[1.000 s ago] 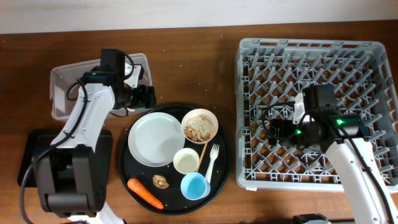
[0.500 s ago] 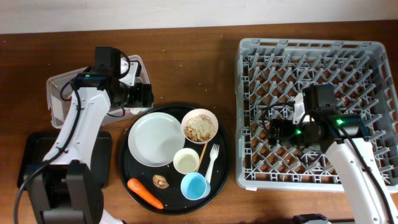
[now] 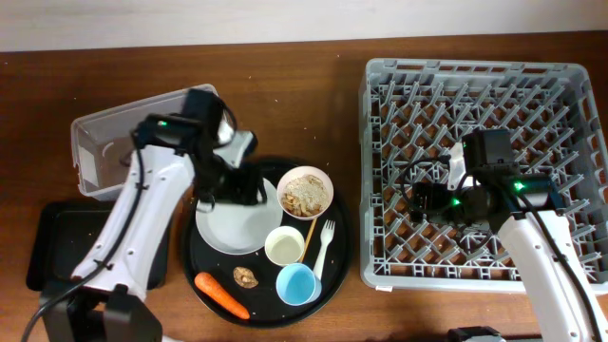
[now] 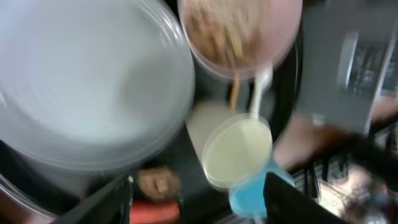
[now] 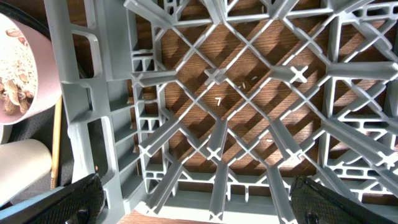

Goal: Sort waste into correct bins and load items into the dishwasher rack
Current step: 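Reach left gripper to the blue cup and grasp it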

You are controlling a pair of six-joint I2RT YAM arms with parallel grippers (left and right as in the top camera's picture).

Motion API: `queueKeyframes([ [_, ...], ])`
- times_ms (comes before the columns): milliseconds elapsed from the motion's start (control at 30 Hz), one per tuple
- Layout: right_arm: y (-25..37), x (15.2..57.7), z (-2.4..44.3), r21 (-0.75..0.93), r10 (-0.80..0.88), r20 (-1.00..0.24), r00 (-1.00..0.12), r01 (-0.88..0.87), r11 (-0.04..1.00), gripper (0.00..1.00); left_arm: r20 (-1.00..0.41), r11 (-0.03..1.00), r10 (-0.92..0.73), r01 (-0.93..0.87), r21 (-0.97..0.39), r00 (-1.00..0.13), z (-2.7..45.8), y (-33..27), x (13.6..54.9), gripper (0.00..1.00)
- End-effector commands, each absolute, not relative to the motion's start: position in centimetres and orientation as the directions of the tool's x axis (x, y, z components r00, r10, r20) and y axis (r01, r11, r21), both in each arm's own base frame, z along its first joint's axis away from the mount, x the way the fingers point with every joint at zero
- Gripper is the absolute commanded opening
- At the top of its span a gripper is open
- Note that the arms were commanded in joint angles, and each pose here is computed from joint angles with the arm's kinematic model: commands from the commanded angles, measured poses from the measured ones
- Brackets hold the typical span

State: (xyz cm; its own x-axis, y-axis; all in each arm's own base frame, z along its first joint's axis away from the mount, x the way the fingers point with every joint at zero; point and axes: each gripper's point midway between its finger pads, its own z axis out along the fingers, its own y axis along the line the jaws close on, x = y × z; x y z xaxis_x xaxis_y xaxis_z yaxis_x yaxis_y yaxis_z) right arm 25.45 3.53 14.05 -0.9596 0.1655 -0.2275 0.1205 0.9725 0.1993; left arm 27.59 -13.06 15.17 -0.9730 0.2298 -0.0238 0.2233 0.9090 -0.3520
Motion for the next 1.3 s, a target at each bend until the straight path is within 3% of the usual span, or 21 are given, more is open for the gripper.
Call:
queueKeyframes([
  [0,3.5,25.5,14.4,0.190,0.155,-0.235,-0.960,0.111,0.976,0.98,0.027,0.901,0.291,0.264,-0.345,-0.956,15.5,-14.3,25.2,0.67],
  [133,3.5,25.1,14.3,0.187,0.155,-0.218,-0.964,0.115,0.976,0.98,0.068,0.918,0.314,0.284,-0.278,-0.947,13.4,-14.5,24.0,0.67],
  [367,3.5,24.7,14.2,0.184,0.155,-0.202,-0.967,0.118,0.976,0.98,0.069,0.905,0.340,0.306,-0.297,-0.938,9.3,-15.7,22.9,0.68],
  [533,3.4,24.7,14.2,0.184,0.155,-0.201,-0.967,0.118,0.976,0.98,0.073,0.901,0.340,0.302,-0.313,-0.938,9.6,-15.8,22.6,0.67],
  [700,3.4,24.5,14.2,0.183,0.154,-0.195,-0.969,0.119,0.976,0.98,0.112,0.872,0.341,0.270,-0.408,-0.933,12.1,-16.5,19.8,0.66],
  [833,3.4,24.5,14.2,0.183,0.155,-0.196,-0.968,0.119,0.976,0.98,0.164,0.876,0.353,0.264,-0.404,-0.921,13.0,-15.9,17.6,0.67],
  [1267,3.4,24.4,14.2,0.183,0.155,-0.190,-0.969,0.120,0.976,0.99,0.204,0.867,0.409,0.309,-0.391,-0.889,7.5,-18.0,13.9,0.66],
])
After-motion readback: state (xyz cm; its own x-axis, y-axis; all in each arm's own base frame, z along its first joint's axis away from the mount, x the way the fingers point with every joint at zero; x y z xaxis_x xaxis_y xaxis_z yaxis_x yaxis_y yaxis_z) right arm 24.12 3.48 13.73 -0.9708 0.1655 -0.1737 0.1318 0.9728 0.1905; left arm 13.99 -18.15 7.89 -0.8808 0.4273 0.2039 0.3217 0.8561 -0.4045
